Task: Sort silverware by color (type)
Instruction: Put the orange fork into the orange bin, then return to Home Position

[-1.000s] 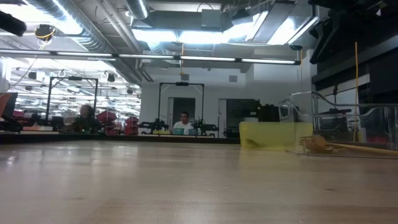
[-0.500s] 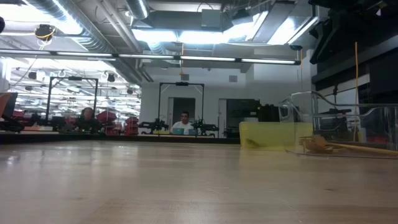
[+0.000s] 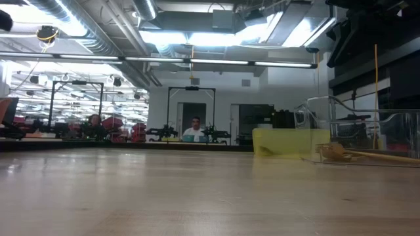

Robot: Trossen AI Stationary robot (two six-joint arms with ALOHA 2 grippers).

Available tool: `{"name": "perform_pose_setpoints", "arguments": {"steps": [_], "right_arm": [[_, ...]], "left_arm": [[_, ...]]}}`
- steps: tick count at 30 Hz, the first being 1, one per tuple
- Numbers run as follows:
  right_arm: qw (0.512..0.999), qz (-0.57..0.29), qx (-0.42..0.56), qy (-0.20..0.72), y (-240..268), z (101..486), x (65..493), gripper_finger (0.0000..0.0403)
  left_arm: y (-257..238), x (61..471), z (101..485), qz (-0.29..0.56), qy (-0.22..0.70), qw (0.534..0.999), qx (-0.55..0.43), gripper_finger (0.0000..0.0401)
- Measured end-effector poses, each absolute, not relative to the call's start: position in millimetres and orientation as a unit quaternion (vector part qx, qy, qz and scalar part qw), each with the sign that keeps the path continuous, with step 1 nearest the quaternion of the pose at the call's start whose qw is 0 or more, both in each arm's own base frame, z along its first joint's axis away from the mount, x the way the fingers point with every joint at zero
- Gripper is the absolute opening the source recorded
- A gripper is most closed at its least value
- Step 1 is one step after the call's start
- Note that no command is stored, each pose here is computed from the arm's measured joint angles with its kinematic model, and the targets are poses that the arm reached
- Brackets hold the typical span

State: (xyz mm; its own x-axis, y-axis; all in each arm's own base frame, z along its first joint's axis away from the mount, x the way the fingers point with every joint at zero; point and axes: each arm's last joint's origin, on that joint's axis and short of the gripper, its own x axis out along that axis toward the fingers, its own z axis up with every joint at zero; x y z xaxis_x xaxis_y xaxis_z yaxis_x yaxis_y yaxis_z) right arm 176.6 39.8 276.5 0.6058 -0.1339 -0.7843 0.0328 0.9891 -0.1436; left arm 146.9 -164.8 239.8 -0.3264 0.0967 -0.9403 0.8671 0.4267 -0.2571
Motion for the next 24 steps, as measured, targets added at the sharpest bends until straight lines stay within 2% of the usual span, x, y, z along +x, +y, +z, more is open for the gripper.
{"name": "perform_pose_setpoints", "arguments": {"steps": [5,12,24], "right_arm": [[0.894,-0.047,-0.057,0.442,39.7,276.5,176.6,0.0108],[0.894,-0.047,-0.057,0.442,39.8,276.5,176.6,0.0108],[0.894,-0.047,-0.057,0.442,39.8,276.5,176.6,0.0108]], "left_arm": [[-166.0,149.9,238.7,-0.402,0.69,0.484,0.358,0.0033],[-166.2,149.6,238.7,-0.363,0.714,0.503,0.324,0.0033],[-172.3,155.3,236.8,-0.17,0.764,0.603,0.157,0.0033]]}}
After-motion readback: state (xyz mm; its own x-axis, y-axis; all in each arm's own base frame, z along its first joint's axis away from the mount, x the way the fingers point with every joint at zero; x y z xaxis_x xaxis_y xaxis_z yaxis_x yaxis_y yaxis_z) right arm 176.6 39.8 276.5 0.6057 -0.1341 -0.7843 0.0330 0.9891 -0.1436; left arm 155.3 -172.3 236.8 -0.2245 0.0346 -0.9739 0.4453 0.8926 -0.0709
